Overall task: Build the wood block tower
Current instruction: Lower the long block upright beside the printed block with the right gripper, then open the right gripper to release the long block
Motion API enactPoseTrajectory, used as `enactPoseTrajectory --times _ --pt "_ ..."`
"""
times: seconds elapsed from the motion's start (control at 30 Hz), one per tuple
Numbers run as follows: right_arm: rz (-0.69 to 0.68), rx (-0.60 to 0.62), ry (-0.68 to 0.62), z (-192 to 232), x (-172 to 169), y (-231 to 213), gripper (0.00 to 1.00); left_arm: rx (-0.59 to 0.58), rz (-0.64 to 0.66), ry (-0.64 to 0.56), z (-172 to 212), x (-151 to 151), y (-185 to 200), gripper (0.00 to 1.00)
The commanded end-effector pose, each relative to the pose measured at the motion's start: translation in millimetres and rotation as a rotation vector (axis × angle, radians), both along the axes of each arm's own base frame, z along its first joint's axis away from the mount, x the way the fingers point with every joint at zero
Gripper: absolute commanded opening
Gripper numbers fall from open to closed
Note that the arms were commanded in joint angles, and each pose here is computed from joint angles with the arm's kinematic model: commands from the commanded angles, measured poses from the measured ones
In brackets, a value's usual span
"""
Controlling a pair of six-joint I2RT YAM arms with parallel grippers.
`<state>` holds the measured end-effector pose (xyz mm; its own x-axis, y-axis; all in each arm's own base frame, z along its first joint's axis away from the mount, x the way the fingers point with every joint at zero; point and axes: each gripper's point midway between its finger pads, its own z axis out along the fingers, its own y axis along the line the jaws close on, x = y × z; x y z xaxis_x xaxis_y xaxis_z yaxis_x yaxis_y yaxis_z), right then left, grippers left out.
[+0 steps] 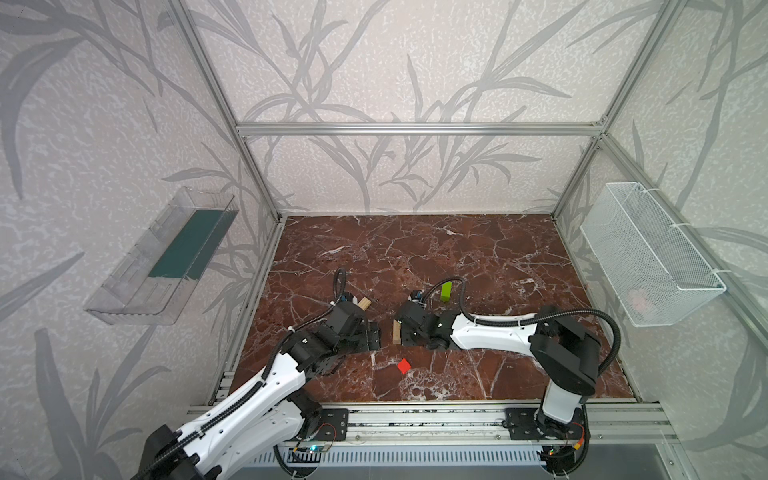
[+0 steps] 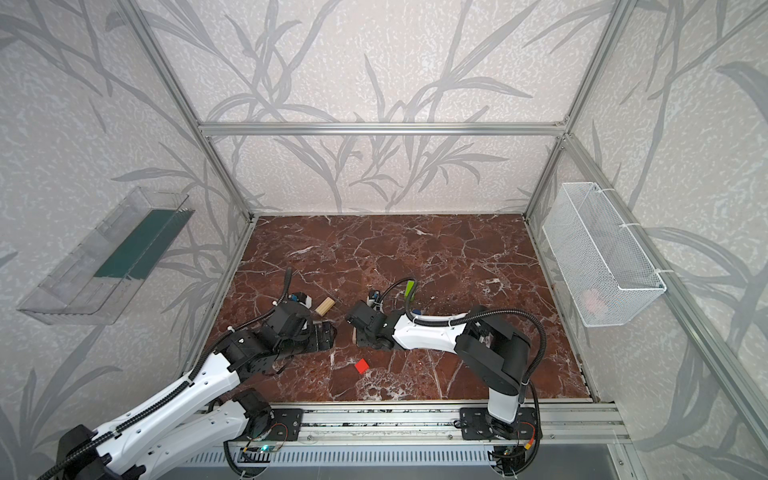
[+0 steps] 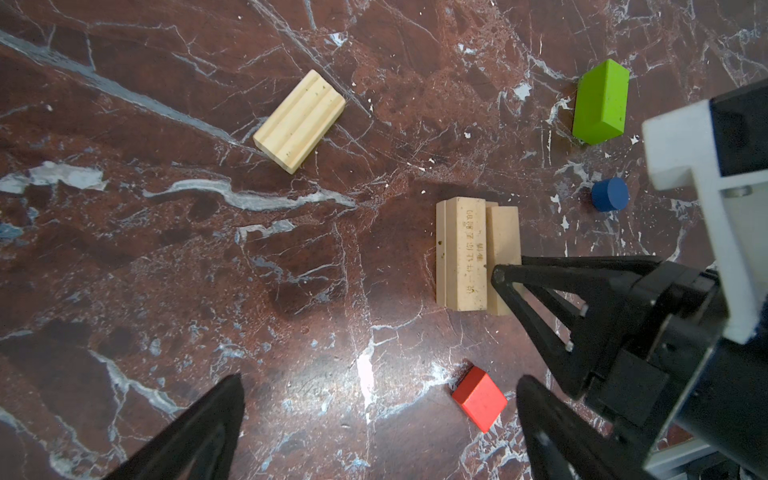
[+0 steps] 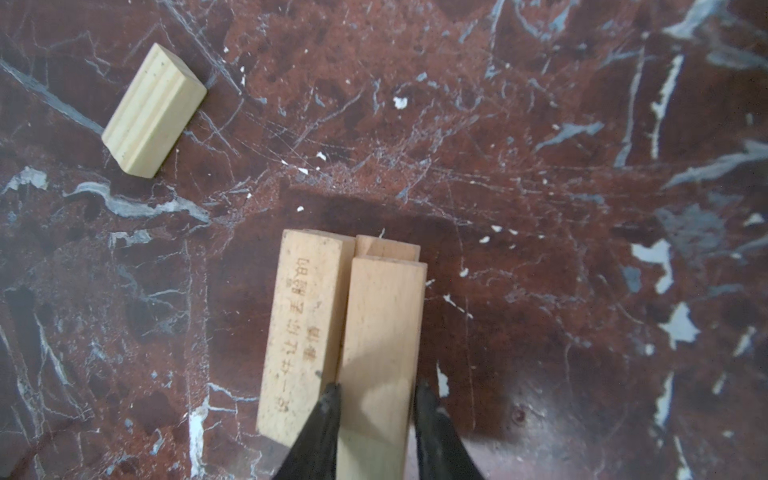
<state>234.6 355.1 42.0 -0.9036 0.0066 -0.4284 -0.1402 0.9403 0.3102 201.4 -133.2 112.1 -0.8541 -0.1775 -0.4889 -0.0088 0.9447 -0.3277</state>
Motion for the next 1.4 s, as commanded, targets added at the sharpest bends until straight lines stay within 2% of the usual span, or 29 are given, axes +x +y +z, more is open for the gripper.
enactPoseTrajectory --times 0.0,0.47,1.03,1.37 --pt "-0.011 0.03 -0.007 8.7 0.6 -1.2 0.31 -0.009 0.006 -0.02 12.3 4.4 -1.0 1.0" --pt "-0.012 0.065 -0.013 10.6 2.5 1.0 0.28 -0.009 0.006 -0.019 12.0 5.1 -1.8 1.0" --pt "-0.006 0.127 -0.015 21.3 -0.5 4.6 0.33 -0.011 0.004 -0.018 12.0 5.2 -2.6 1.0" --pt "0.013 0.131 -0.032 33.4 -5.7 -5.0 0.32 -0.012 -0.001 -0.014 13.1 4.0 -2.7 1.0"
